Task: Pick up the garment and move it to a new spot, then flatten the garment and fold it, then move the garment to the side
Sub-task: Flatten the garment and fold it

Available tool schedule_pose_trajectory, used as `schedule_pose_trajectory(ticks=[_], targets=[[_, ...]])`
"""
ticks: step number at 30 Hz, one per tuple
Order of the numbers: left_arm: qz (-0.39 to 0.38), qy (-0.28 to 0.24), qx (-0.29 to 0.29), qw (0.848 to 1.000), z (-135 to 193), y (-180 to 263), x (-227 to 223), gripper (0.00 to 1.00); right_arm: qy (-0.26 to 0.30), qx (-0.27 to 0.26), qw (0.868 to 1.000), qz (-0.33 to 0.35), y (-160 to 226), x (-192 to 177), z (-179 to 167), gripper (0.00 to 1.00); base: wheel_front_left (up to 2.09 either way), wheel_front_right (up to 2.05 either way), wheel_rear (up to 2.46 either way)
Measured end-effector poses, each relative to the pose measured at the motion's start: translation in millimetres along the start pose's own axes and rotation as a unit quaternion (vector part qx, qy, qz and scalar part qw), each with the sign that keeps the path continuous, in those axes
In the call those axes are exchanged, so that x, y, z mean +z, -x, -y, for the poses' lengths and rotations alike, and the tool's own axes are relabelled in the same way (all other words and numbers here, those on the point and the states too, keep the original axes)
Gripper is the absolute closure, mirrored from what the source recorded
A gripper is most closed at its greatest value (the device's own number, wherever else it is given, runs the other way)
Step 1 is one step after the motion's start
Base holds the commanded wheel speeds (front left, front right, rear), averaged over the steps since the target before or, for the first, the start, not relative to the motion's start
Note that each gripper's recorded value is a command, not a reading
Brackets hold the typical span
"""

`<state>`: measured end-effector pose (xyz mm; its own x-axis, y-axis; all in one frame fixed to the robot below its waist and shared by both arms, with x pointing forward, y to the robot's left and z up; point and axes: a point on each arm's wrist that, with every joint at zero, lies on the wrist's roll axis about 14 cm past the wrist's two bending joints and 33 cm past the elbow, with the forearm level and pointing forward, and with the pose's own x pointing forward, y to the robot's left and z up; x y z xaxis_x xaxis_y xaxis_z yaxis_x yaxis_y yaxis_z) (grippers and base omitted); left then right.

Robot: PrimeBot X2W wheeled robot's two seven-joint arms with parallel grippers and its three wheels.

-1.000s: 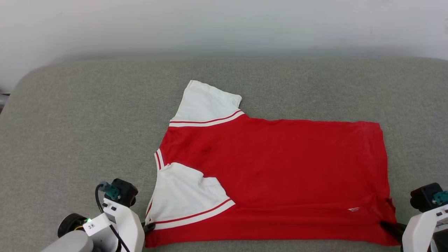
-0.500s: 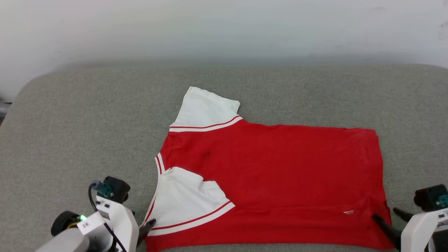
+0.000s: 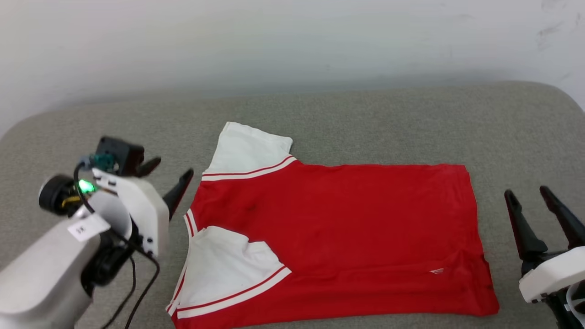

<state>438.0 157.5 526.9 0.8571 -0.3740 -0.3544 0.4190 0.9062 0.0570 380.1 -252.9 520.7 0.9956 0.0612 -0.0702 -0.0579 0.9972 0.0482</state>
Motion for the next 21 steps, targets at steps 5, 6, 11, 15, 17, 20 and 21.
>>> schedule_pose_trajectory(ticks=[5,6,11,15,17,20,21], targets=[[0.046,-0.015,-0.003,0.999,-7,-27,42,0.0,-0.014,-0.015,0.998,0.061,0,20,-8,0.0,0.0,0.0,0.0],[0.051,-0.019,-0.004,0.999,-9,-34,49,0.0,-0.016,-0.016,0.997,0.068,0,23,-11,0.0,0.0,0.0,0.0],[0.039,-0.021,-0.018,0.999,-16,-73,66,0.0,-0.017,-0.016,0.997,0.076,-4,22,-21,0.0,0.0,0.0,0.0],[-0.018,-0.009,-0.03,0.999,-21,-108,58,0.0,-0.014,-0.022,0.997,0.078,-10,18,-21,0.0,0.0,0.0,0.0],[-0.06,-0.021,-0.031,0.998,-27,-123,47,0.0,-0.013,-0.024,0.997,0.069,-14,12,-21,0.0,0.0,0.0,0.0],[-0.119,-0.003,-0.043,0.992,-28,-153,37,0.0,-0.004,-0.029,0.998,0.054,-24,1,-17,0.0,0.0,0.0,0.0],[-0.137,-0.001,-0.047,0.989,-27,-160,31,0.0,-0.003,-0.029,0.998,0.048,-26,-2,-17,0.0,0.0,0.0,0.0]])
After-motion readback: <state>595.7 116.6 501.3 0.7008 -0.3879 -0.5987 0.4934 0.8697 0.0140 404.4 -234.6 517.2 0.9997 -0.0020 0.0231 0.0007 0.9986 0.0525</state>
